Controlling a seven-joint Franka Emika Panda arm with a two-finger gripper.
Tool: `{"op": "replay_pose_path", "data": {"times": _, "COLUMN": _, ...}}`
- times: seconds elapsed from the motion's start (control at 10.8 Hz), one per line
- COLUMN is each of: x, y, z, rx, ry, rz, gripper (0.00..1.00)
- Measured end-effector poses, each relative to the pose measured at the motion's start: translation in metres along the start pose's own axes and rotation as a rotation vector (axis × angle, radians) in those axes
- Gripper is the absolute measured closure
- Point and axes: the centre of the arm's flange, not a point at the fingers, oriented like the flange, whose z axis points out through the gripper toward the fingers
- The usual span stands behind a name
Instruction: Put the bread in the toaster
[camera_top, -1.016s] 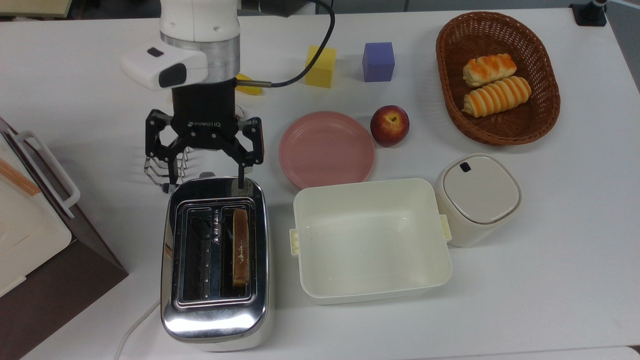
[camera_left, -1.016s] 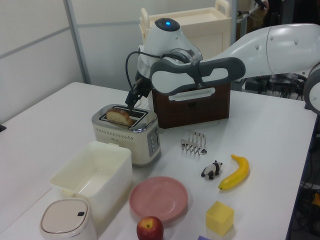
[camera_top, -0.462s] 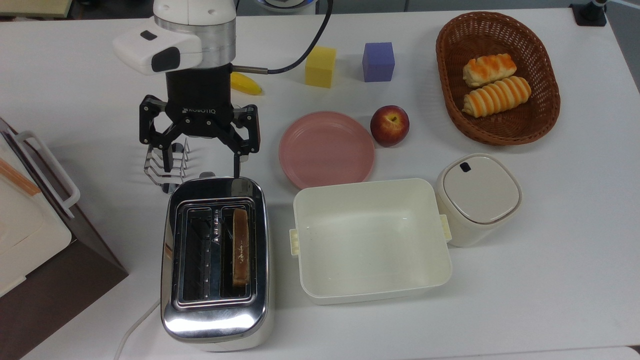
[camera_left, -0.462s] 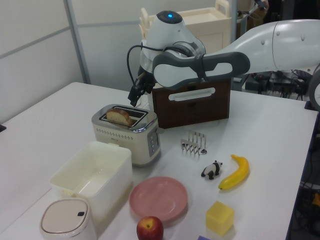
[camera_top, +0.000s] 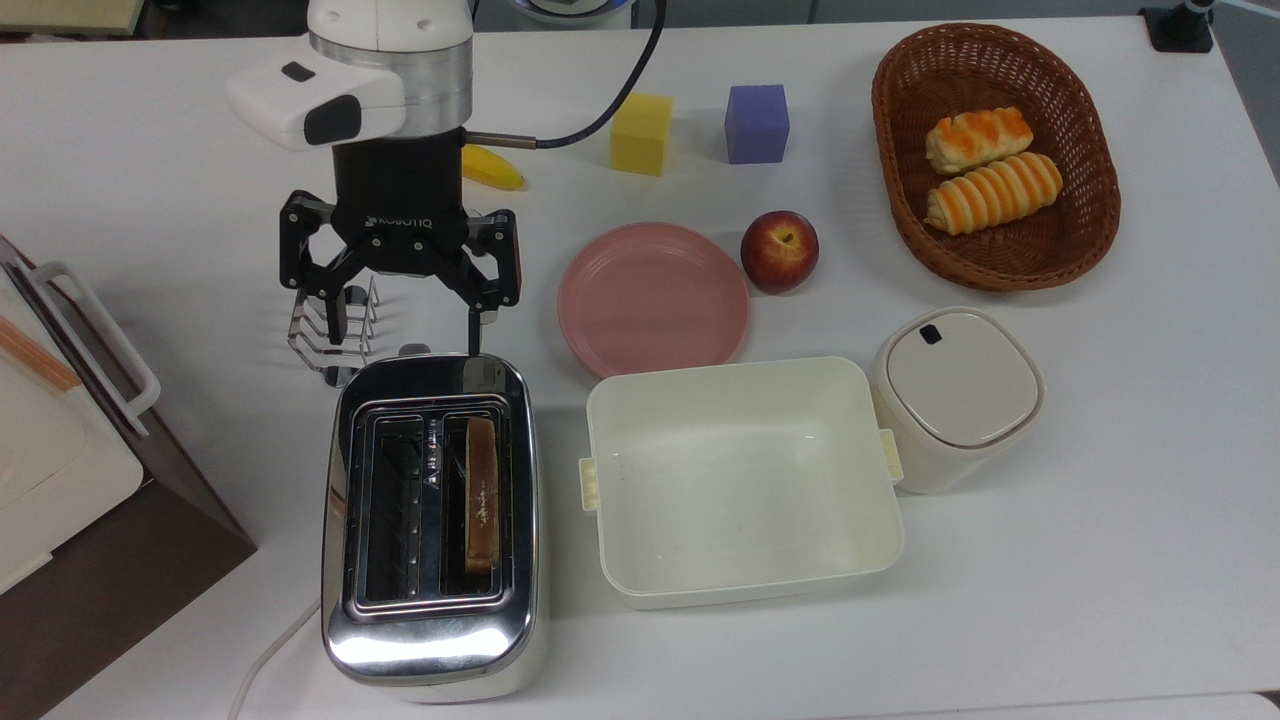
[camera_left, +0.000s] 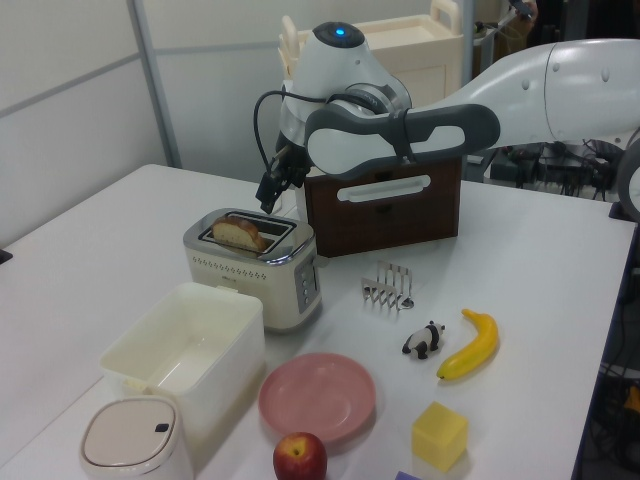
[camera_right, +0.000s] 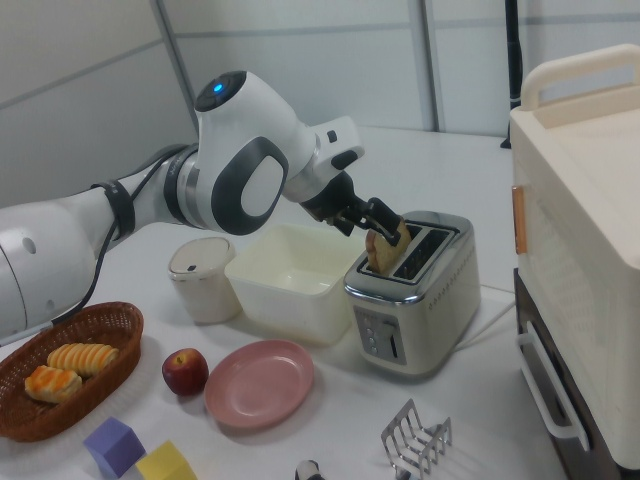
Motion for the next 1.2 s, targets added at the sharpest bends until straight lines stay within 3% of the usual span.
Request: {"op": "replay_pose_path", "data": {"times": 1.2, "x": -0.0037, "y": 0.0004, "z": 0.0009, "rx": -0.002, "ry": -0.038, "rz": 0.001, "gripper": 0.00}}
